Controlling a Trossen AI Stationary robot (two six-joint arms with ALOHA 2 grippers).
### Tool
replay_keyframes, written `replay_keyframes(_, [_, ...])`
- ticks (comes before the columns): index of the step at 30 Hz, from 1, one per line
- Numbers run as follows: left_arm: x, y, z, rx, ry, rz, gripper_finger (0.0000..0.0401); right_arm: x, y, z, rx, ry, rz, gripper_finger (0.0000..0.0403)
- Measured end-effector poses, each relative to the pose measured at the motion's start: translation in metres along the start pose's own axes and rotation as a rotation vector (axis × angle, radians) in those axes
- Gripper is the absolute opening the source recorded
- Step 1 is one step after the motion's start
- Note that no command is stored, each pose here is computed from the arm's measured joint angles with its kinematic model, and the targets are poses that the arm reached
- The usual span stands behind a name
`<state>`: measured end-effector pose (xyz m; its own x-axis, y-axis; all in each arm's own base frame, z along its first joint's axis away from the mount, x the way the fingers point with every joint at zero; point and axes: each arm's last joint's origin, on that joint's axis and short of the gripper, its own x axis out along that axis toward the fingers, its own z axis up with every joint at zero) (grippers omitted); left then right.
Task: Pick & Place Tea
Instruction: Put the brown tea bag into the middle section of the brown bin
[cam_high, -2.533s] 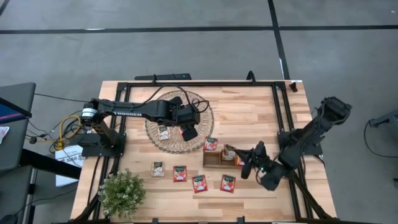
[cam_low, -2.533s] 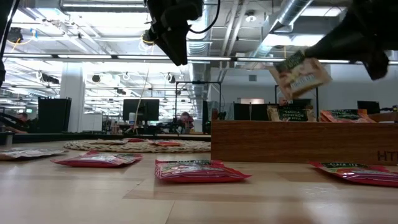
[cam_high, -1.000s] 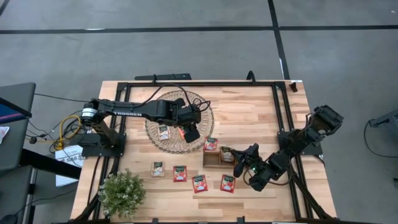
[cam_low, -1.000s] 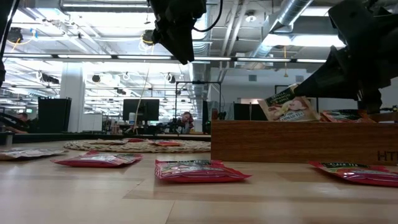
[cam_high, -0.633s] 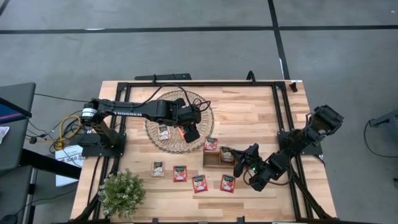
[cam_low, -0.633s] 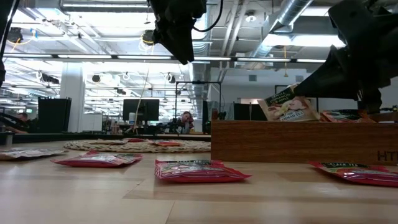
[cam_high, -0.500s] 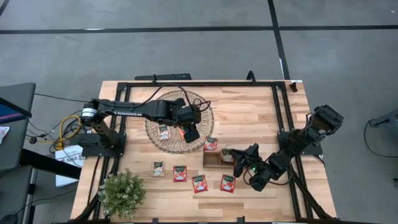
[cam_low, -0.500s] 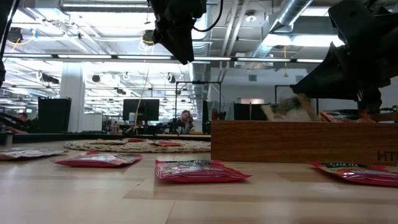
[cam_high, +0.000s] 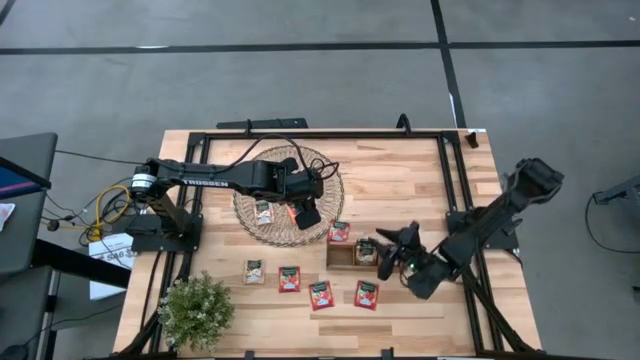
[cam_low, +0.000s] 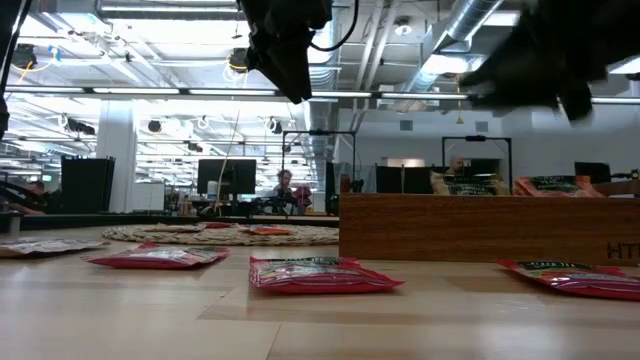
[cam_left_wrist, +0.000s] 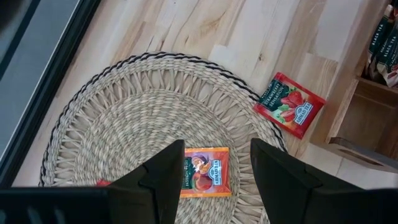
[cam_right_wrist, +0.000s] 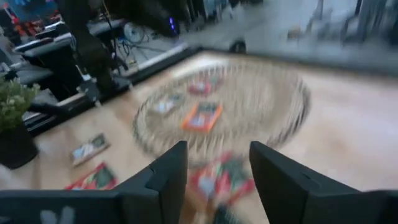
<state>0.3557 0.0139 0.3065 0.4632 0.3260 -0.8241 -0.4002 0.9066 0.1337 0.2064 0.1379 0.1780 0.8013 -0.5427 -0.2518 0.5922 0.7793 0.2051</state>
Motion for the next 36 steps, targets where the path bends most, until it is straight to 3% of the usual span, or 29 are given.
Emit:
replay_keyframes(7, [0.0,0.0,-0.001,0.003,0.01,-0.005,0.0177,0.003,-0.013,0.076,-0.26,-0.083,-0.032,0.0131])
replay_keyframes(15, [0.002,0.003,-0.007,0.035,0.083,-0.014,0.0177,0.005,-0.057,0.125,-0.344,-0.096,-0.048,0.0122])
replay_keyframes(25, [0.027,0.026,-0.009,-0.065,0.2,0.064,0.0177,0.018,-0.103,0.134,-0.394,0.064,-0.072,0.0155])
replay_keyframes(31, [0.047,0.046,-0.019,-0.116,0.377,0.131,0.0177,0.025,-0.117,0.13,-0.432,0.16,-0.121,0.0171])
replay_keyframes(36, [0.051,0.067,-0.027,-0.195,0.505,0.157,0.0177,0.024,-0.12,0.124,-0.446,0.233,-0.092,0.0178])
